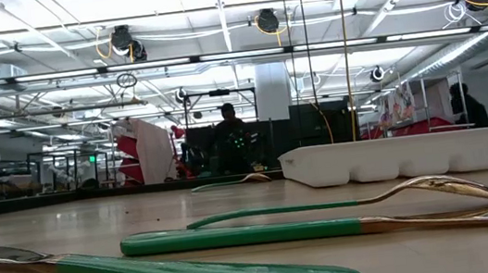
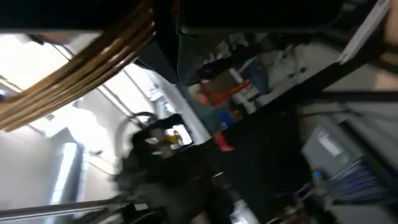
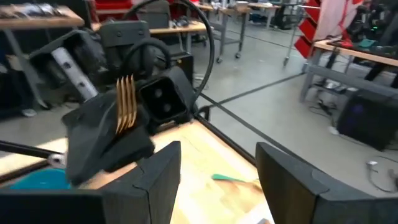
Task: Sort silverware
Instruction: Put the green fork into the white cutlery tray
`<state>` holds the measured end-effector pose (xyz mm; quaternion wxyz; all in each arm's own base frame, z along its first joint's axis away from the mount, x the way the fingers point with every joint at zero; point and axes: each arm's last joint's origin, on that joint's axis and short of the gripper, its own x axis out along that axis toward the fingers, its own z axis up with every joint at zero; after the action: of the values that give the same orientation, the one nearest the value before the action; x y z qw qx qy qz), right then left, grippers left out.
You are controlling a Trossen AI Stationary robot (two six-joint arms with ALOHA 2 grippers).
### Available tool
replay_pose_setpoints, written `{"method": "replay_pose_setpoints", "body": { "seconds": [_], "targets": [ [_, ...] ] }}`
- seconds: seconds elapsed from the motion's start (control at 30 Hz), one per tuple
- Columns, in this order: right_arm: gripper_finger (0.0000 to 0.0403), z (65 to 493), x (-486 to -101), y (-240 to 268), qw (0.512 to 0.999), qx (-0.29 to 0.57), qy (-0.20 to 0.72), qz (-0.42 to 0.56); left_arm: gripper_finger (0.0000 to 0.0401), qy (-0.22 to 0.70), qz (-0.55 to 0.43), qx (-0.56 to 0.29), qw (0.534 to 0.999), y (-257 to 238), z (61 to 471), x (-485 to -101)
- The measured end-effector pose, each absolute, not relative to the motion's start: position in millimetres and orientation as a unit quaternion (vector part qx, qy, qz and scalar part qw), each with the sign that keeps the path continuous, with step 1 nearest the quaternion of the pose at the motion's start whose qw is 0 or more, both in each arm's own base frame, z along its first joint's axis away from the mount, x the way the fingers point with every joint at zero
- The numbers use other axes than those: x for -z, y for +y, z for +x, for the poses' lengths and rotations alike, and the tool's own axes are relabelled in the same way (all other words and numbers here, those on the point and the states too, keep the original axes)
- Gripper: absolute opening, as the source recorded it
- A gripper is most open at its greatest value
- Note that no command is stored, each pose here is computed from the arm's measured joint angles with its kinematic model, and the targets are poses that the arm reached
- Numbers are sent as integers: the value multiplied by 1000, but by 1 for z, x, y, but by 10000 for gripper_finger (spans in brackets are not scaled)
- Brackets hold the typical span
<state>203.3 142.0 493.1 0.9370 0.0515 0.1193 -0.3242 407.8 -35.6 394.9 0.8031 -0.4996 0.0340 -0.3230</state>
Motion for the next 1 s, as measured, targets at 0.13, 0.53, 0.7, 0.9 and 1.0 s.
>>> {"method": "replay_pose_setpoints", "body": {
  "seconds": [0.13,0.53,0.7,0.9,1.0],
  "targets": [
    [196,213,-481,141,931,331,146,41,2,65,-511,285,808,-22,411,-386],
    [196,226,-431,132,903,401,92,126,1,99,-491,219,837,10,414,-371],
    [196,235,-440,122,905,396,74,139,1,100,-477,224,844,8,414,-370],
    [196,266,-466,120,953,267,95,110,0,99,-464,224,851,8,414,-370],
    [196,274,-467,113,959,246,105,95,0,98,-463,225,852,8,414,-370]
  ]
}}
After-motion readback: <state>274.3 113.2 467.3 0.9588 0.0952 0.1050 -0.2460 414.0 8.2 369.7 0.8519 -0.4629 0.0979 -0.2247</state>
